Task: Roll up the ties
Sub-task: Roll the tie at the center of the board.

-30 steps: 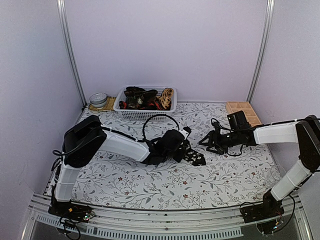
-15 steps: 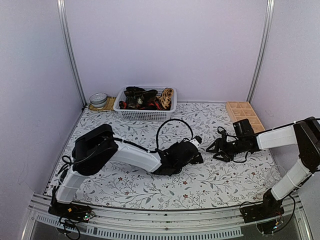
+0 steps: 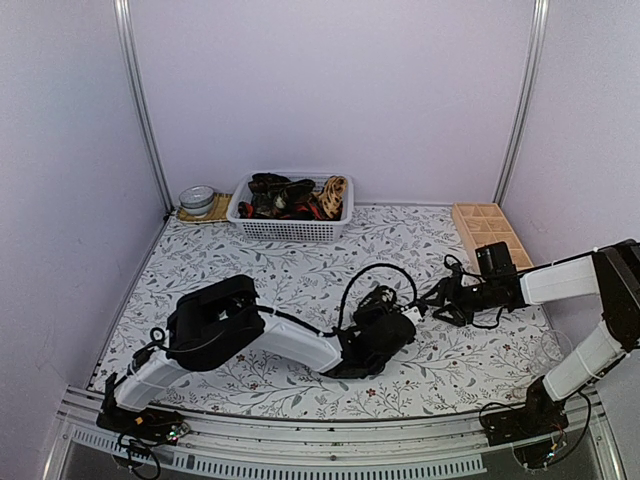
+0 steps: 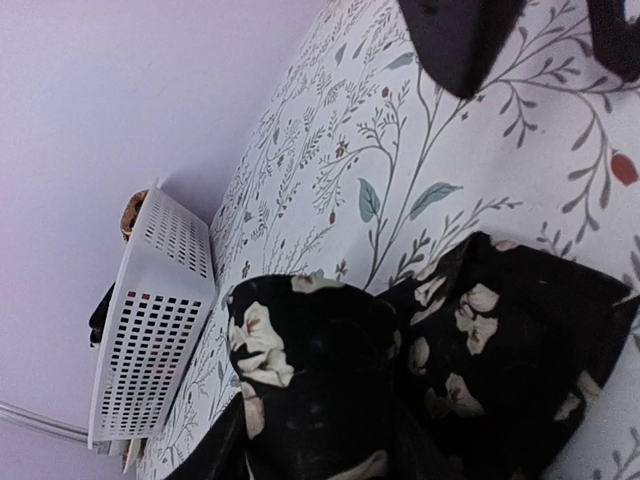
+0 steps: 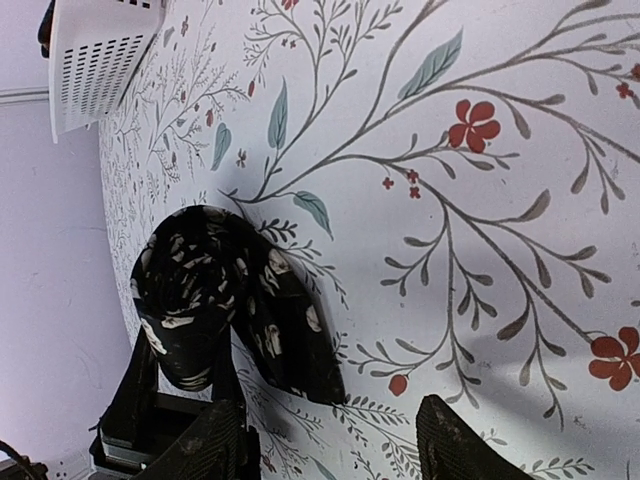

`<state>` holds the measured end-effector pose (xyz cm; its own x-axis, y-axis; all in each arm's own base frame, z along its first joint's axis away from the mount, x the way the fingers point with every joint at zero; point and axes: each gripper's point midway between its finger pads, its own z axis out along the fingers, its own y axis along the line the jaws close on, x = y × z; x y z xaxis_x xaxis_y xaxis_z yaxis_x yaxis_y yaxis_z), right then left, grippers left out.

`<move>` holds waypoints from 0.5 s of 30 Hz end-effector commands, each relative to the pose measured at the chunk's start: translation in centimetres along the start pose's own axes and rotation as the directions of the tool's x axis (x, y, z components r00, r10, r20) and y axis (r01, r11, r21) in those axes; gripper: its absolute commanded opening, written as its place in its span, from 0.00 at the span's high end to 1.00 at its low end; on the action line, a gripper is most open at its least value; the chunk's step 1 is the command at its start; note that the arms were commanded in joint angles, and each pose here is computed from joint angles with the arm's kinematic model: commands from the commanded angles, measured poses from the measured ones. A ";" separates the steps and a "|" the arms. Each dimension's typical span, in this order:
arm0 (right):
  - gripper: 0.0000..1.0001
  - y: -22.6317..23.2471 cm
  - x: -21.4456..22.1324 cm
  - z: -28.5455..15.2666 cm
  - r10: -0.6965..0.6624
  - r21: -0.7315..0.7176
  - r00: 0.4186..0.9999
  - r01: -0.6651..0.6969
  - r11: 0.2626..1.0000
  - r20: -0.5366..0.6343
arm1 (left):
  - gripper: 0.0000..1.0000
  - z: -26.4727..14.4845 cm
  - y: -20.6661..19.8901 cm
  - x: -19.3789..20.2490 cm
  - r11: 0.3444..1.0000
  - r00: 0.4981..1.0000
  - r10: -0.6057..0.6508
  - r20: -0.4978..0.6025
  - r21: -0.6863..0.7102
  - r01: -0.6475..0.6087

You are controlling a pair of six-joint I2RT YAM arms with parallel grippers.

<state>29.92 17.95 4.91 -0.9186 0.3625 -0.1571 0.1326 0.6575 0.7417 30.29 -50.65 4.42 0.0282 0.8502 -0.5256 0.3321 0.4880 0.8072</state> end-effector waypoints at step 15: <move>0.39 2.1 -0.6 -0.5 -0.009 -0.099 1.000 0.011 0.995 0.016 | 0.35 -1.7 -1.5 -3.1 0.982 0.995 -0.081 0.060 0.177 0.070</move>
<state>30.15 18.41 5.55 -0.9182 0.3645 -0.1550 0.1194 0.6279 0.7691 29.32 -52.66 4.27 0.0439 0.8155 -0.5771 0.4355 0.5043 0.7457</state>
